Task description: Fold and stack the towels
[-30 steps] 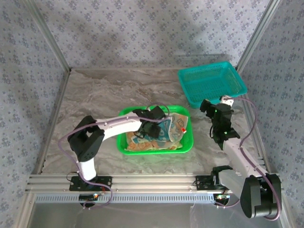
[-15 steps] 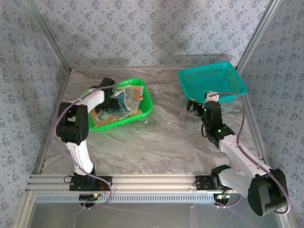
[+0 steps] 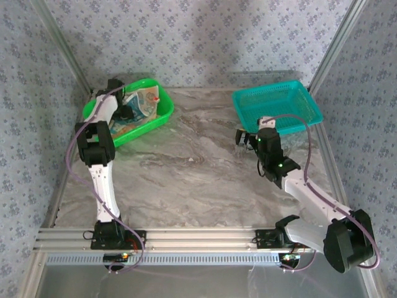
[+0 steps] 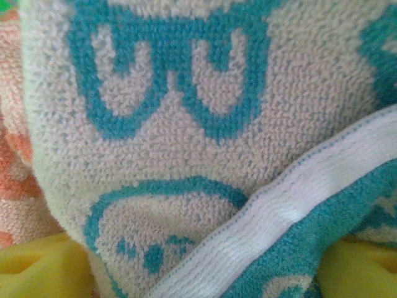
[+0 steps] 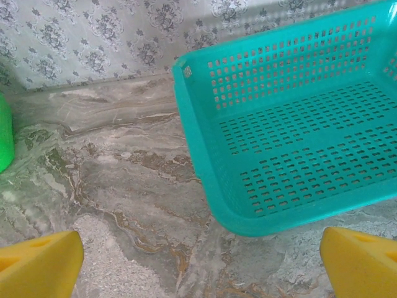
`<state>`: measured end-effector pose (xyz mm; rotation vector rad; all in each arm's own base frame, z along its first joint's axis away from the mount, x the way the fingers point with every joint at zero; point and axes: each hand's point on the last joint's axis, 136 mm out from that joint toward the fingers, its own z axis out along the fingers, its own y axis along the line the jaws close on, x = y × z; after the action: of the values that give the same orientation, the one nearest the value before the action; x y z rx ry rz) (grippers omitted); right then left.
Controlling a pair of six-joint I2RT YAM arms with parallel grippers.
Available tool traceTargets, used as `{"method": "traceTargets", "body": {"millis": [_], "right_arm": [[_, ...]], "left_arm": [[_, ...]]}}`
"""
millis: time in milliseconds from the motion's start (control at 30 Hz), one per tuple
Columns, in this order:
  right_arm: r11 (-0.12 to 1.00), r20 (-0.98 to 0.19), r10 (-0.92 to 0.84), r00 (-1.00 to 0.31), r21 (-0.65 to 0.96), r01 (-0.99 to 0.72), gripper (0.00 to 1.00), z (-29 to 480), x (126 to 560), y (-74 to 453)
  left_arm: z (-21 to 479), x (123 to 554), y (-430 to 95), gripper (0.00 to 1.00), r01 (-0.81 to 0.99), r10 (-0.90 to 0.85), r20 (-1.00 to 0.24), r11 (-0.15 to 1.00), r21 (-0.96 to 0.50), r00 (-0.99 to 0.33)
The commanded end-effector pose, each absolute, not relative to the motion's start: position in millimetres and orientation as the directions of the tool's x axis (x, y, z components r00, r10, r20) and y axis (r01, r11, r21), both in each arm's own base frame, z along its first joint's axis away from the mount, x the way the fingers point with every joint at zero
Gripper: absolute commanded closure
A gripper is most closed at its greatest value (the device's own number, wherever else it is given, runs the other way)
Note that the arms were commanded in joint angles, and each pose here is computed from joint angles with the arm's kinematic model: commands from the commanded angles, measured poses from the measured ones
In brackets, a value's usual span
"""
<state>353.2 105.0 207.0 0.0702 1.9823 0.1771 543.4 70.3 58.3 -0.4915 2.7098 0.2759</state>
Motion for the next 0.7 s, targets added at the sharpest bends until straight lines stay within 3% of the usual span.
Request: {"method": "traceTargets", "body": {"millis": [0, 233, 433, 667], "right_arm": [[0.988, -0.907, 0.107, -0.407, 0.143, -0.058, 0.00, 213.7, 357.2, 112.9], [0.988, -0.903, 0.098, -0.418, 0.140, -0.071, 0.00, 210.3, 365.7, 119.8], [0.986, -0.900, 0.099, -0.425, 0.147, -0.082, 0.00, 208.3, 369.5, 124.3], [0.984, -0.894, 0.105, -0.435, 0.157, -0.085, 0.00, 206.0, 372.2, 128.8]], "left_arm": [[57.0, 522.5, 106.1, 0.14, -0.430, -0.355, -0.311, 0.876, 0.217, -0.881], [76.6, 521.5, 114.0, 0.10, -0.454, -0.376, -0.338, 0.870, 0.192, -0.863], [147.4, 532.0, 87.2, 0.07, -0.446, -0.370, -0.438, 0.891, 0.083, -0.820], [169.6, 558.4, 26.6, 0.17, -0.378, -0.358, -0.481, 0.924, -0.059, -0.800]]}}
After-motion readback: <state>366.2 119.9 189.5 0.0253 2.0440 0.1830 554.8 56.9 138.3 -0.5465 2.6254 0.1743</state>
